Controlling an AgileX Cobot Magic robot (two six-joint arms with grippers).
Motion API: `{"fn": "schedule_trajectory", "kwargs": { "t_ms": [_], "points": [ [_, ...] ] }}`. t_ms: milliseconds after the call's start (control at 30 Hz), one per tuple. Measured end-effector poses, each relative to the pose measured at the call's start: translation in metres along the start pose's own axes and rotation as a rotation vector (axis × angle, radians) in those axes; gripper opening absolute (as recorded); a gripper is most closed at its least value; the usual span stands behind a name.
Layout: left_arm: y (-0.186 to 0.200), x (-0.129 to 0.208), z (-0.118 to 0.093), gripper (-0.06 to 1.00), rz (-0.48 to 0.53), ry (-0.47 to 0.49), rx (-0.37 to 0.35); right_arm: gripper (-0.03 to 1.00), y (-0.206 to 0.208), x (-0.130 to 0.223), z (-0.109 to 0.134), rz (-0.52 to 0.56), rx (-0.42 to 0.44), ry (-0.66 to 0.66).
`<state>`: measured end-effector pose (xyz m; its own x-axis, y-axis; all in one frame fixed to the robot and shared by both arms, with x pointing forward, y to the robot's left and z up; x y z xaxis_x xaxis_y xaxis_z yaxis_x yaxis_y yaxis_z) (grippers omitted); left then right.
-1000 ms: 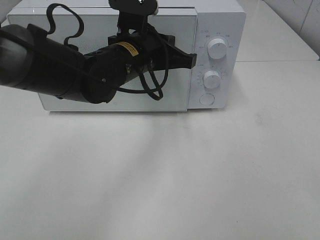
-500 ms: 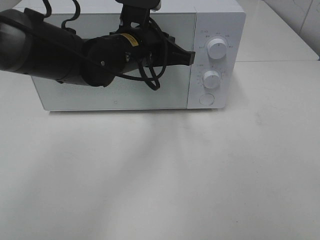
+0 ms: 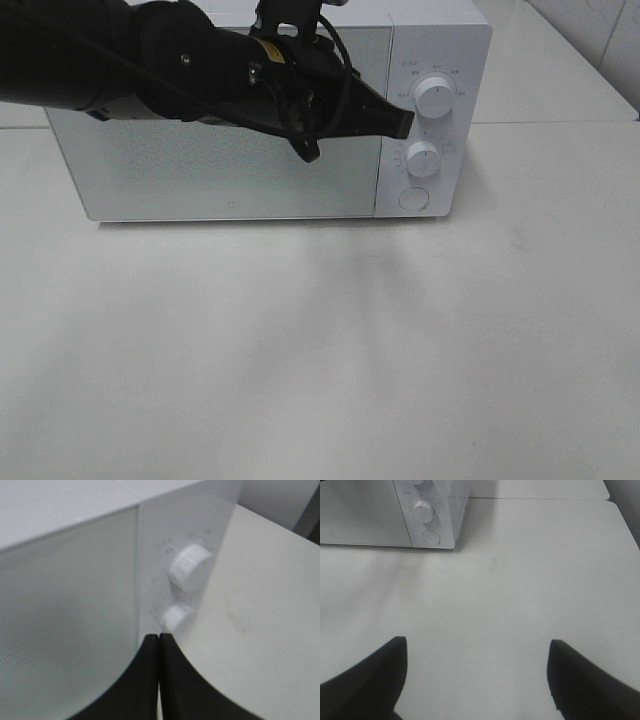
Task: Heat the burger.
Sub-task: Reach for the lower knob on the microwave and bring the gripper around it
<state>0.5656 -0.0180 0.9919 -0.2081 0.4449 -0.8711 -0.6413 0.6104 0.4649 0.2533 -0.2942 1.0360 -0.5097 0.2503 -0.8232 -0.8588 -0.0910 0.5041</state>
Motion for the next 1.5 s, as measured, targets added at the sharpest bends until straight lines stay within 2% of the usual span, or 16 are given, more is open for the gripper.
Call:
{"fn": "schedule_trajectory", "kwargs": {
  "t_ms": [67,100,133,167,200,233,267,300,500,667,767,933,1100,1233,1433,1500],
  "points": [
    [0.010,0.002,-0.009,0.13,0.081,-0.004,0.065,0.76,0.000,0.000,0.000,0.000,0.000,0.000],
    [0.010,0.002,-0.009,0.13,0.081,-0.004,0.065,0.76,0.000,0.000,0.000,0.000,0.000,0.000],
    [0.015,0.008,-0.014,0.35,0.155,-0.002,0.113,0.76,0.000,0.000,0.000,0.000,0.000,0.000],
    [0.017,0.011,-0.016,0.51,0.185,0.002,0.130,0.76,0.000,0.000,0.000,0.000,0.000,0.000],
    [0.017,0.011,-0.016,0.51,0.185,0.002,0.130,0.76,0.000,0.000,0.000,0.000,0.000,0.000],
    [0.022,0.018,-0.021,0.80,0.257,0.018,0.171,0.76,0.000,0.000,0.000,0.000,0.000,0.000],
    [0.026,0.024,-0.024,0.91,0.319,0.023,0.206,0.76,0.000,0.000,0.000,0.000,0.000,0.000],
    [0.026,0.024,-0.024,0.91,0.319,0.023,0.206,0.76,0.000,0.000,0.000,0.000,0.000,0.000],
    [0.053,0.033,-0.032,0.95,0.495,-0.016,0.305,0.76,0.000,0.000,0.000,0.000,0.000,0.000],
    [0.078,0.035,-0.034,0.95,0.615,-0.030,0.355,0.76,0.000,0.000,0.000,0.000,0.000,0.000],
    [0.087,0.035,-0.034,0.95,0.646,-0.033,0.362,0.76,0.000,0.000,0.000,0.000,0.000,0.000],
    [0.107,0.031,-0.027,0.95,0.702,-0.025,0.318,0.76,0.000,0.000,0.000,0.000,0.000,0.000],
    [0.126,0.030,-0.012,0.95,0.772,-0.033,0.209,0.76,0.000,0.000,0.000,0.000,0.000,0.000],
    [0.135,0.028,-0.008,0.95,0.782,-0.027,0.183,0.76,0.000,0.000,0.000,0.000,0.000,0.000],
    [0.149,0.030,0.023,0.95,0.771,0.090,0.147,0.76,0.000,0.000,0.000,0.000,0.000,0.000],
    [0.163,0.038,0.045,0.95,0.766,0.165,0.129,0.76,0.000,0.000,0.000,0.000,0.000,0.000]
  ]
}}
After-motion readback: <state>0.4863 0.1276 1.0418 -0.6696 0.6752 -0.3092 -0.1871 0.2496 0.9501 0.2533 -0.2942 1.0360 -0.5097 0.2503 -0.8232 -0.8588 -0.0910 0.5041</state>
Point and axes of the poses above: a point on each arm's last joint axis where the gripper is mounted, y pointing back along that axis away from the gripper, z along the wrist's bending axis when the last joint is at zero, x = y × z, the point moved 3 cm from there along -y, pointing out along that axis toward the gripper, and after that the axes turned 13 degrees about -y, right-handed, at the moved point
